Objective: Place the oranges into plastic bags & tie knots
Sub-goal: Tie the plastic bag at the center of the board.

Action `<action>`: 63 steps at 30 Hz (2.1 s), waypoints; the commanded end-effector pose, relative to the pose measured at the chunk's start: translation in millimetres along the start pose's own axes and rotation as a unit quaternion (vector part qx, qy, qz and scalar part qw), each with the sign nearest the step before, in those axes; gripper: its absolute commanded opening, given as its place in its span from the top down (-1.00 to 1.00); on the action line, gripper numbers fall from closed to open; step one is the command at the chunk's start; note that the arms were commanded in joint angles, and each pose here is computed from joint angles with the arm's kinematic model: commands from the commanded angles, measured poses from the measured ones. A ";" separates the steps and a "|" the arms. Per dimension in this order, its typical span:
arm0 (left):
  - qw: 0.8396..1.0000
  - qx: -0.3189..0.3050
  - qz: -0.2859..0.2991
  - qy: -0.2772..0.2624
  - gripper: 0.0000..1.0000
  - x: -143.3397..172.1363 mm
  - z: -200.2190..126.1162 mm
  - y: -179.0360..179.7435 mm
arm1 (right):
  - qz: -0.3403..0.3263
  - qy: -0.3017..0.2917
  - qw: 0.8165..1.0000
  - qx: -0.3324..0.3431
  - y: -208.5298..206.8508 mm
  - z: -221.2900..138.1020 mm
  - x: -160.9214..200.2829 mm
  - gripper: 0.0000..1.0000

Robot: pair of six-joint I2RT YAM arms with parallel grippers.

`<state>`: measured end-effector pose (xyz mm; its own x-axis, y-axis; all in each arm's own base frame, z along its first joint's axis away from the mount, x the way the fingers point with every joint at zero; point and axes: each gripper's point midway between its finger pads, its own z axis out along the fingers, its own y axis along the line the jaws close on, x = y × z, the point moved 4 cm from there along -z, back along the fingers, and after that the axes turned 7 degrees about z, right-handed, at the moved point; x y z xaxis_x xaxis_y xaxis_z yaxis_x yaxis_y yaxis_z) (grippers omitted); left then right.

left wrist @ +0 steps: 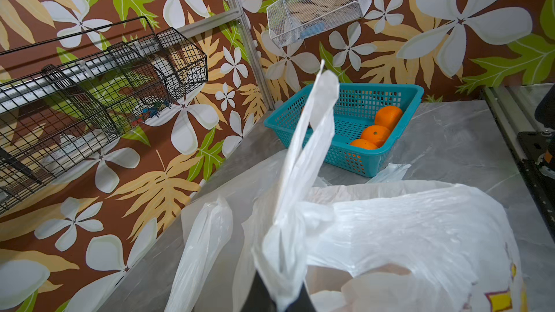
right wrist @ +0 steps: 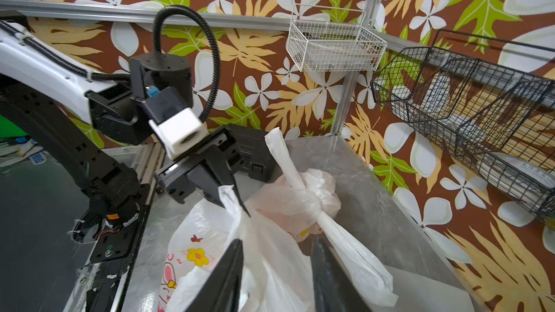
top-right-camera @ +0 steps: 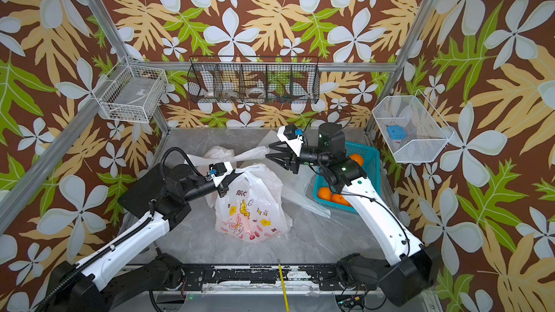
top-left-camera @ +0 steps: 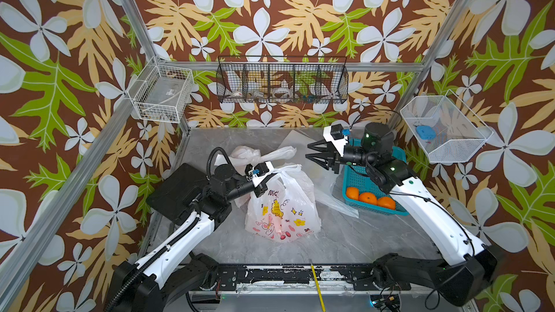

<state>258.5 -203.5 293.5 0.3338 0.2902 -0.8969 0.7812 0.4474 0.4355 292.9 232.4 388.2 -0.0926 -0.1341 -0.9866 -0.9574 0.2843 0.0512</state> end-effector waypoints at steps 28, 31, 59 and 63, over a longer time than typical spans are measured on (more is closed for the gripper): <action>0.997 0.015 0.063 -0.030 1.00 -8.8 -5.3 -7.0 | 0.107 0.122 0.980 -0.111 34.3 87.9 91.3 0.04; 0.997 0.016 0.065 -0.033 1.00 -9.7 -6.8 -8.3 | 0.108 0.129 0.979 -0.112 34.0 94.3 94.7 0.11; 0.999 0.015 -0.018 -0.046 1.00 -25.5 -18.3 -9.1 | 0.000 0.203 0.974 0.105 -1.8 96.0 100.7 0.99; 0.999 0.009 -0.021 -0.045 1.00 -23.8 -19.2 -8.9 | -0.015 0.216 0.971 0.105 -2.0 94.8 95.8 0.79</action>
<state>241.0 -195.1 302.4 0.3155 0.2477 -0.9160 0.7883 0.4690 0.3983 293.1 323.8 285.3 -0.2054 -0.4569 -0.8655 -0.9406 0.3366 0.0456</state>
